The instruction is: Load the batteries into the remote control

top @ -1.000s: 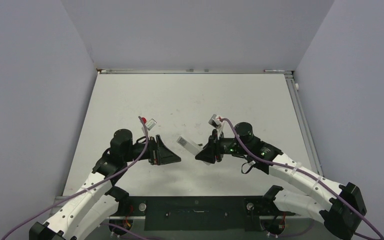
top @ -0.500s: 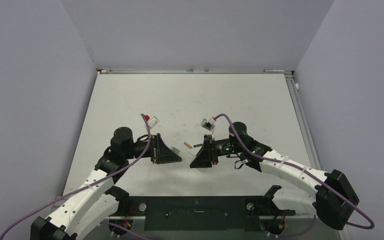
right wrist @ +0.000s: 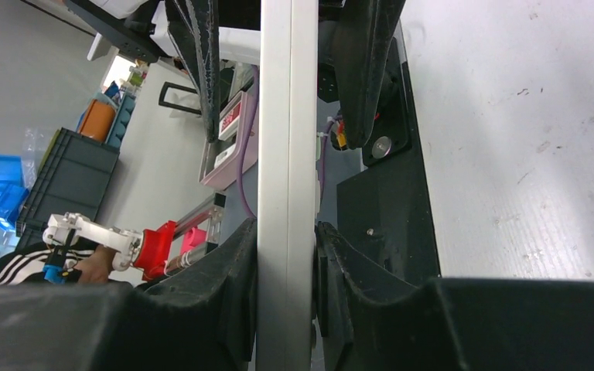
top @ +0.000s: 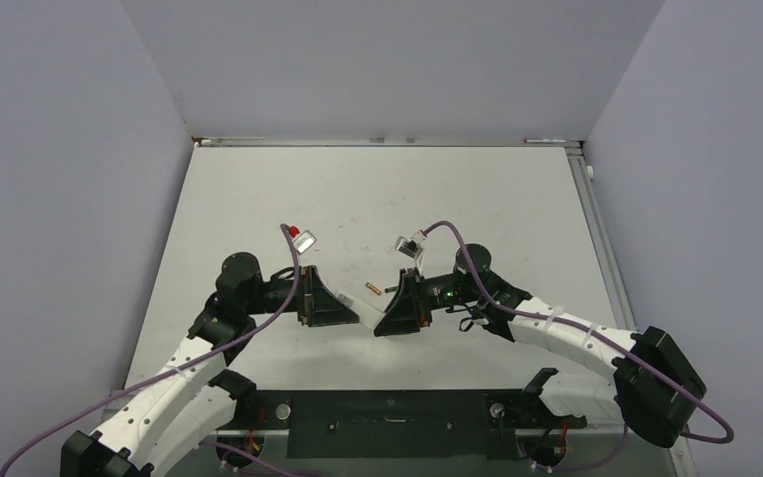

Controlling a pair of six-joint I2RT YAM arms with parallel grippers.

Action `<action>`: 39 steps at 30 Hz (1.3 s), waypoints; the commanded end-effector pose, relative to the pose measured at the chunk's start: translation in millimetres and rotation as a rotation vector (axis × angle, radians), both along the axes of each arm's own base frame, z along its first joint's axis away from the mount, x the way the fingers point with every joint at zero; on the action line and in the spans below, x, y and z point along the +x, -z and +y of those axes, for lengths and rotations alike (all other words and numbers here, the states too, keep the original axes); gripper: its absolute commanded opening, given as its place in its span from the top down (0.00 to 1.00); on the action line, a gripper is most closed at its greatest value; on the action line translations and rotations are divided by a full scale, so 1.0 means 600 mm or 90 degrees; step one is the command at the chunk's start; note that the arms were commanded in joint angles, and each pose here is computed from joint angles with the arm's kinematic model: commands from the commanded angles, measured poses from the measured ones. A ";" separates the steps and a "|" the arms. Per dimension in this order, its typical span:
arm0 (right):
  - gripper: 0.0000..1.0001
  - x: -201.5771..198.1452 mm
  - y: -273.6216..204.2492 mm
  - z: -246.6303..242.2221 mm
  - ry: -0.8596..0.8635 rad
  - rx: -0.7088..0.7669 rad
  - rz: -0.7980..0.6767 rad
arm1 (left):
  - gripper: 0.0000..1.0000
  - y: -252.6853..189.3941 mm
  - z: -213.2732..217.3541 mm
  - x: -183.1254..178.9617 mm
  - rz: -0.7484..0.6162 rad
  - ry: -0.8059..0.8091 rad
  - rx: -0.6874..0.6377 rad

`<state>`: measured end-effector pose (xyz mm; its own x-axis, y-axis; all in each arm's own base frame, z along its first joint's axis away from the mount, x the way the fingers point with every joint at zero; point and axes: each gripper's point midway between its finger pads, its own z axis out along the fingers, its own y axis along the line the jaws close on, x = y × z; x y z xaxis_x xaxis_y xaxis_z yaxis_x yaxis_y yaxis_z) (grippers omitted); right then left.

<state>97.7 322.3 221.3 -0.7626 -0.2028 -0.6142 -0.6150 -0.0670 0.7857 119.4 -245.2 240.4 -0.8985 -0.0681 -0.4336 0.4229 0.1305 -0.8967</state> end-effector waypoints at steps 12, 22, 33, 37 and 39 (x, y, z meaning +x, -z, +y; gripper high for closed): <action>0.91 -0.004 -0.036 0.035 -0.046 0.041 -0.043 | 0.49 -0.034 -0.001 -0.010 -0.046 0.035 -0.038; 0.91 0.001 -0.033 0.040 -0.045 0.030 -0.040 | 0.67 -0.024 -0.001 -0.012 -0.038 0.042 -0.030; 0.76 0.010 -0.013 0.036 -0.015 -0.006 -0.056 | 1.00 -0.016 0.001 -0.004 -0.037 0.015 -0.018; 0.62 0.022 -0.010 0.031 0.020 -0.026 -0.082 | 1.00 -0.015 0.002 0.002 -0.036 -0.007 -0.014; 0.57 0.031 -0.005 0.026 0.046 -0.042 -0.090 | 1.00 -0.014 0.003 0.006 -0.036 -0.019 -0.012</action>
<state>100.7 338.5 216.4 -0.7458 -0.2541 -0.6158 -0.6302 -0.0304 0.7758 119.5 -244.5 239.3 -0.8873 -0.0623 -0.4569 0.4470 0.1269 -0.8855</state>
